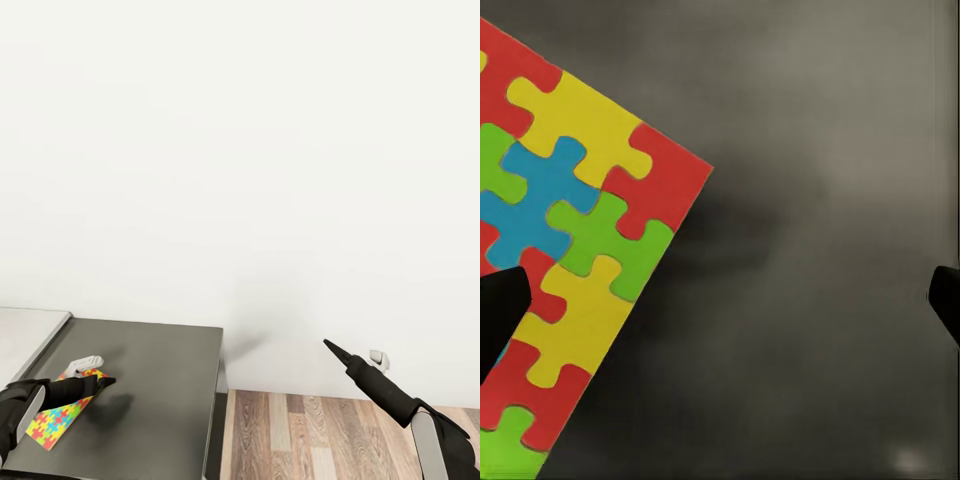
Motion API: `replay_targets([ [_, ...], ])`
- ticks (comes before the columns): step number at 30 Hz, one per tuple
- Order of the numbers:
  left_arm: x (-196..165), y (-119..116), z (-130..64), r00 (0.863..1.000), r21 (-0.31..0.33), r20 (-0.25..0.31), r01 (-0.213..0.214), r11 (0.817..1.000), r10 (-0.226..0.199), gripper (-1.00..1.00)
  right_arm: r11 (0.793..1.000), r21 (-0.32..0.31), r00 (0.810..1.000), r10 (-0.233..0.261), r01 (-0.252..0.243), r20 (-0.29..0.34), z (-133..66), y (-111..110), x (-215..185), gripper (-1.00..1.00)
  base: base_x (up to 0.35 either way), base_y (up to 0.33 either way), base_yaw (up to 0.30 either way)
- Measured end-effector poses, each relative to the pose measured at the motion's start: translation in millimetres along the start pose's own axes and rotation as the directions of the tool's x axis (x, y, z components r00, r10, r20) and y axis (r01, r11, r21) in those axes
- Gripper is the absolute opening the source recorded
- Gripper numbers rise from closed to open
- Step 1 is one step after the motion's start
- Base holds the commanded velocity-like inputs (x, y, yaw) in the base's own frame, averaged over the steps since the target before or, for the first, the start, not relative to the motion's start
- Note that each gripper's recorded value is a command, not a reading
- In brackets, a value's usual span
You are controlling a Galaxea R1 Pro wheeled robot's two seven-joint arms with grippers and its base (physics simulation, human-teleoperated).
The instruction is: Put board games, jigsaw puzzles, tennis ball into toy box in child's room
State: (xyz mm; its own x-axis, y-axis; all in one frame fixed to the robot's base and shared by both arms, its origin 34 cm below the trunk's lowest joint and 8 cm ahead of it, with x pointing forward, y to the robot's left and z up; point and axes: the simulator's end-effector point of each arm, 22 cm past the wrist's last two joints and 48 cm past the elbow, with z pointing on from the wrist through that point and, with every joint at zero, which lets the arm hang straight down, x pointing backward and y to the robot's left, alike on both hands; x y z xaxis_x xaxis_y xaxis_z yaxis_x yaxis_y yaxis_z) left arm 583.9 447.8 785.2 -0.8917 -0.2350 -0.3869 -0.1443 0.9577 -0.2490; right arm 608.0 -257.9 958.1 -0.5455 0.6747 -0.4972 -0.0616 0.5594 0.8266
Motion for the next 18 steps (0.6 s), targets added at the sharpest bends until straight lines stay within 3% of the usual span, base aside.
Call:
replay_targets([
  [18, 2.8, 0.6, -2.3, 1.0, 0.009, -0.003, 0.02, 1.0, -0.02, 1.0, 1.0, -0.008, 1.0, -0.005, 0.005, 0.006, -0.8, 4.3, -2.8, 1.0, -0.001, -0.002, 0.0],
])
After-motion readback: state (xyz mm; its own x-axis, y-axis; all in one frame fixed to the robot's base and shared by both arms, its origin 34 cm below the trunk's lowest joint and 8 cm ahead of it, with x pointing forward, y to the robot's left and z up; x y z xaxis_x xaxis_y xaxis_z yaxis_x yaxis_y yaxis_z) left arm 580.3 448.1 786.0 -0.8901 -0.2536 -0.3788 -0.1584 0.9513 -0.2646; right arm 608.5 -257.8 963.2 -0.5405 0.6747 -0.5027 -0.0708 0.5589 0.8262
